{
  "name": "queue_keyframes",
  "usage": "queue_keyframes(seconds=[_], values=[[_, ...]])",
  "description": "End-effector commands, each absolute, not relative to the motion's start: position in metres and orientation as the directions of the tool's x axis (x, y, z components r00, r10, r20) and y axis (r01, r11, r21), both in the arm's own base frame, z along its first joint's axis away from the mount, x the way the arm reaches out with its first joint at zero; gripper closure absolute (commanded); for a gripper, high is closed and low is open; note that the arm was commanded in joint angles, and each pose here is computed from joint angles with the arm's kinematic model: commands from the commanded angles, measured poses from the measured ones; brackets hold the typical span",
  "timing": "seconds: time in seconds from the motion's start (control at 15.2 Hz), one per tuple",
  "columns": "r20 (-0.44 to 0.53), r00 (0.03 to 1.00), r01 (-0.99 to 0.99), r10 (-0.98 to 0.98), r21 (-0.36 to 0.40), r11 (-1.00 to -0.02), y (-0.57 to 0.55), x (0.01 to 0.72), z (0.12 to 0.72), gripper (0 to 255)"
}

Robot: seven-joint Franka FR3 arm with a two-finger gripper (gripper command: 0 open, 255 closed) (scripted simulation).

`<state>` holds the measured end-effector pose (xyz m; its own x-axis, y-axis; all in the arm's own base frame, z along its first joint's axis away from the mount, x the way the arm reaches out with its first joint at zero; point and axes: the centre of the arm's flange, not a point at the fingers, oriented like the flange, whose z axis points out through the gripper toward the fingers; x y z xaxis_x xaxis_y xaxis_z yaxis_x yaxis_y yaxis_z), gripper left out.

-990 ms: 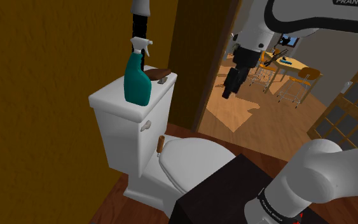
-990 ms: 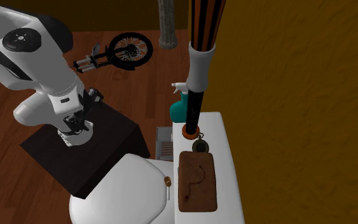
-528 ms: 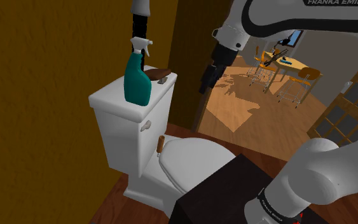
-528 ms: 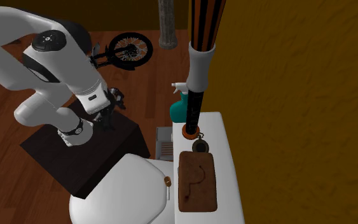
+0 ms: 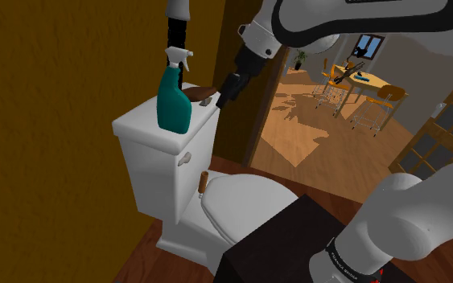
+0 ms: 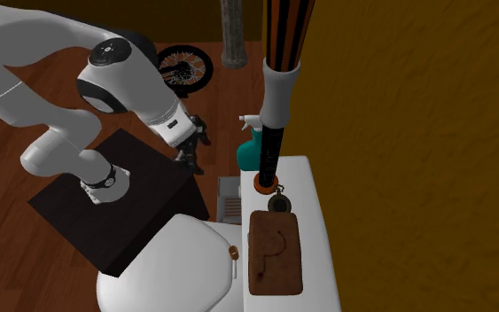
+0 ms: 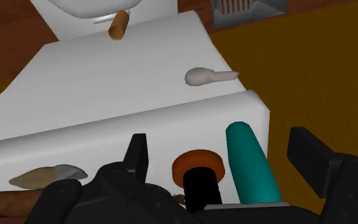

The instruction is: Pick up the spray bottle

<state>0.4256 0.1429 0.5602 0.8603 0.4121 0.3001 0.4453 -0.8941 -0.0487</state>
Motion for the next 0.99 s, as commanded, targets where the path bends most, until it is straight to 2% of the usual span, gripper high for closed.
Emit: queue_keyframes(seconds=[0.0,0.53,0.92], values=[[0.341,0.834,0.476,0.435,-0.043,-0.878,0.16,0.438,0.563,0],[0.485,0.71,0.587,0.51,-0.008,-0.81,0.228,0.482,0.578,0],[0.489,0.706,0.59,0.512,-0.007,-0.807,0.23,0.483,0.552,0]])
